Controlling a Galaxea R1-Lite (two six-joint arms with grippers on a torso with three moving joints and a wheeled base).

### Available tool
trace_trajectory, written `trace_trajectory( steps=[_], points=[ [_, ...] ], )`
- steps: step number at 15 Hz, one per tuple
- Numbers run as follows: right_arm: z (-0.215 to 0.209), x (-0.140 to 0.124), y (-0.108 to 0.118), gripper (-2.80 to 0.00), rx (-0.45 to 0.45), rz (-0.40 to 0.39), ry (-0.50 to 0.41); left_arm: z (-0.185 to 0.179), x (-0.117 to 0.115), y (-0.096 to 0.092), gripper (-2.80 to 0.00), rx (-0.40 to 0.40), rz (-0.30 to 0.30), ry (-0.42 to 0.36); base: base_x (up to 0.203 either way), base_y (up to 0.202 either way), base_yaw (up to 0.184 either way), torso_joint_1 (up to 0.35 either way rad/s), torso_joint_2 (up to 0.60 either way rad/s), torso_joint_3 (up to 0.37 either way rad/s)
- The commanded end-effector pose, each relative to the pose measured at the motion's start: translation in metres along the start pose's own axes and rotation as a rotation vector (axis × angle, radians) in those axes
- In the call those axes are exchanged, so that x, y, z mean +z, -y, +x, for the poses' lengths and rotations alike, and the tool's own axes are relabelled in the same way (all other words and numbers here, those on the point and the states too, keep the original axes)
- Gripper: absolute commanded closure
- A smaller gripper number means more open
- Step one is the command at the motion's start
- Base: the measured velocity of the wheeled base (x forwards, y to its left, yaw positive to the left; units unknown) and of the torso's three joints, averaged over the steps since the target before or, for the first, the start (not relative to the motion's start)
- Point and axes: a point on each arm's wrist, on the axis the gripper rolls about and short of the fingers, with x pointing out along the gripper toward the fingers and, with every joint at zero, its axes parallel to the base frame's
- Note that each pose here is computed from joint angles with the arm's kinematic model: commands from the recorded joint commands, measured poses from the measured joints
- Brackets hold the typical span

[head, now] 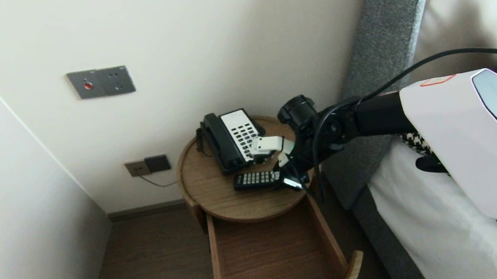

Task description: Put the remote controls on the table in the drawer one by one

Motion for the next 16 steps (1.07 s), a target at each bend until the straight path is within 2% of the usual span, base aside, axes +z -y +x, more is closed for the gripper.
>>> trace_trajectory(
  steps=[1,7,16],
  points=[
    [-0.006,0.002,0.000,0.00,-0.004,-0.006,0.006,0.000,0.000,0.000,0.00,0.002,0.000,-0.001,0.000,0.000,0.000,0.000,0.00,0.000],
    [-0.017,0.000,-0.002,0.00,0.028,0.003,-0.032,0.000,0.000,0.000,0.00,0.000,0.000,-0.002,0.000,0.000,0.000,0.000,0.00,0.000],
    [-0.012,-0.020,-0.002,0.00,0.031,0.032,-0.114,0.000,0.000,0.000,0.00,0.001,0.000,-0.001,0.000,0.000,0.000,0.000,0.00,0.000]
  ],
)
